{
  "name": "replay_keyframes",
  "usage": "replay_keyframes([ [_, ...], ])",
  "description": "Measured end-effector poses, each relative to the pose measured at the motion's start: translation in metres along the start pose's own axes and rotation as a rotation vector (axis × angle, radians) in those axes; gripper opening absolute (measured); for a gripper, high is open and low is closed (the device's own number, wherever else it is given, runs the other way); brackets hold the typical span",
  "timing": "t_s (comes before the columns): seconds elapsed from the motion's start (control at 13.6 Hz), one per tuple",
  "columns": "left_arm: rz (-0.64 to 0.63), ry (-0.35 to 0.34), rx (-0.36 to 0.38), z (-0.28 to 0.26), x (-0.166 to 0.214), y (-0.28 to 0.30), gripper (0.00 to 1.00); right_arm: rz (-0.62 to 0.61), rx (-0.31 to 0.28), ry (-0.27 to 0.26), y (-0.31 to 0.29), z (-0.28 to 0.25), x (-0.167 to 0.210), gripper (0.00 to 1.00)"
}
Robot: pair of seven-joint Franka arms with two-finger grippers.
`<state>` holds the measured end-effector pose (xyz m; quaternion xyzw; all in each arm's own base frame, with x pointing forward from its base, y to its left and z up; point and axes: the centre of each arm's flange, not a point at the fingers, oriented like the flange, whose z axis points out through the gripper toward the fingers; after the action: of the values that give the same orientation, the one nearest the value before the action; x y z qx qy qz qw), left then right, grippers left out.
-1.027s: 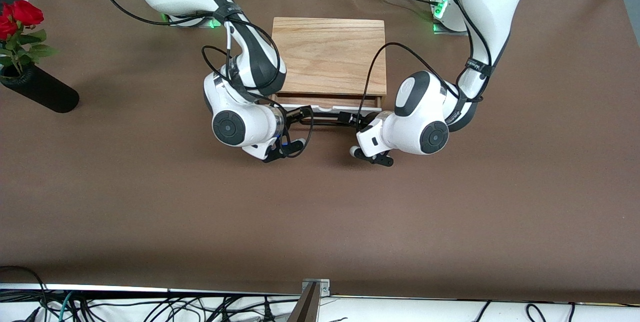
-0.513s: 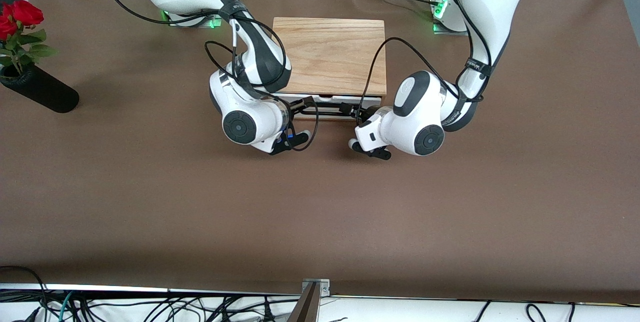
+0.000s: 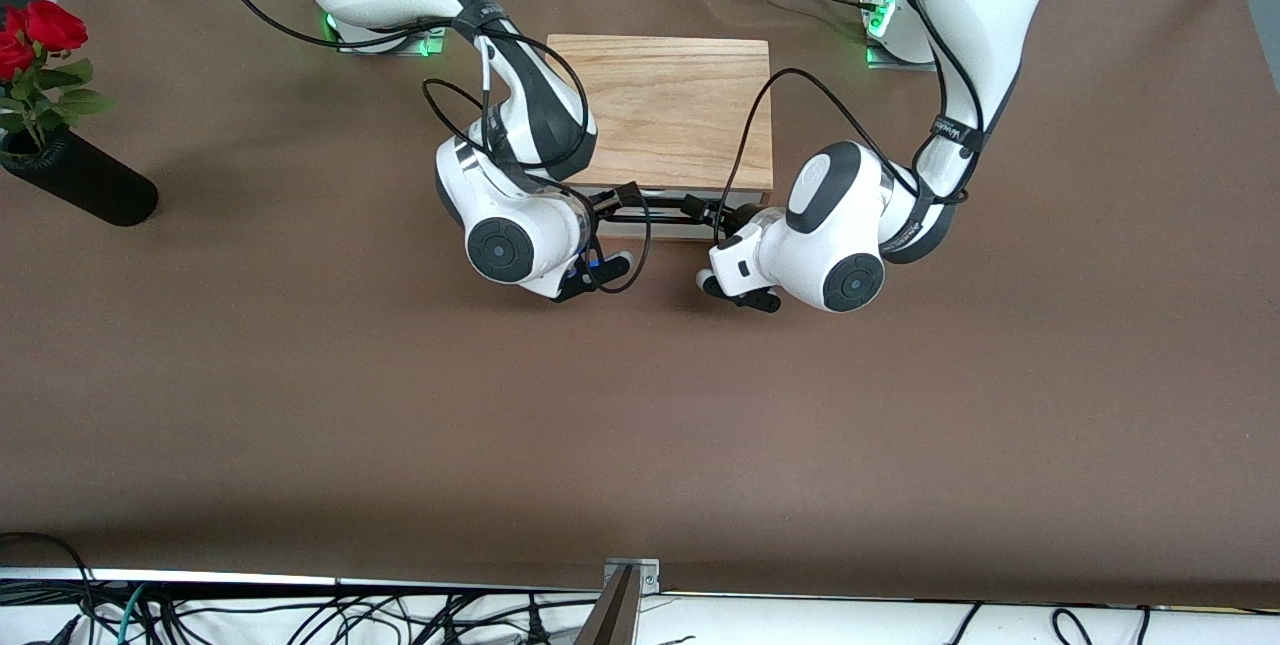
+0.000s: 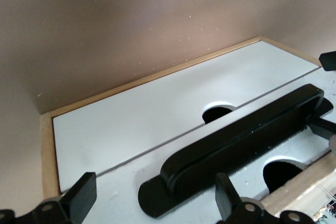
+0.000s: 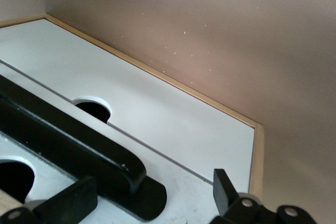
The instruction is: Close drawer with both arms simultaneously
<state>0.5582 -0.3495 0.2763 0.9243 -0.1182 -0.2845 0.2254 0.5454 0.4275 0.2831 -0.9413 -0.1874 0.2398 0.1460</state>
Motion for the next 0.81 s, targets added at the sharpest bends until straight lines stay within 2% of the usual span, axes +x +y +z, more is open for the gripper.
replay_keyframes([
  [0.29,0.007,0.035,-0.009,-0.032,-0.009,0.001,1.0,-0.005,0.002,0.012,-0.001,-0.008,0.001,1.0],
  [0.44,0.019,0.087,-0.014,-0.061,-0.017,0.007,1.0,-0.017,0.009,0.064,-0.005,-0.036,0.002,1.0],
  [0.59,0.023,0.146,-0.012,-0.094,-0.028,0.009,1.0,-0.024,0.022,0.136,-0.005,-0.078,0.0,1.0],
  [0.66,0.012,0.179,0.008,-0.113,-0.032,0.0,1.0,-0.023,0.029,0.175,0.0,-0.102,-0.003,1.0],
  [0.81,-0.004,0.263,0.149,-0.156,-0.038,-0.027,1.0,0.002,0.006,0.26,0.023,-0.153,-0.012,1.0],
])
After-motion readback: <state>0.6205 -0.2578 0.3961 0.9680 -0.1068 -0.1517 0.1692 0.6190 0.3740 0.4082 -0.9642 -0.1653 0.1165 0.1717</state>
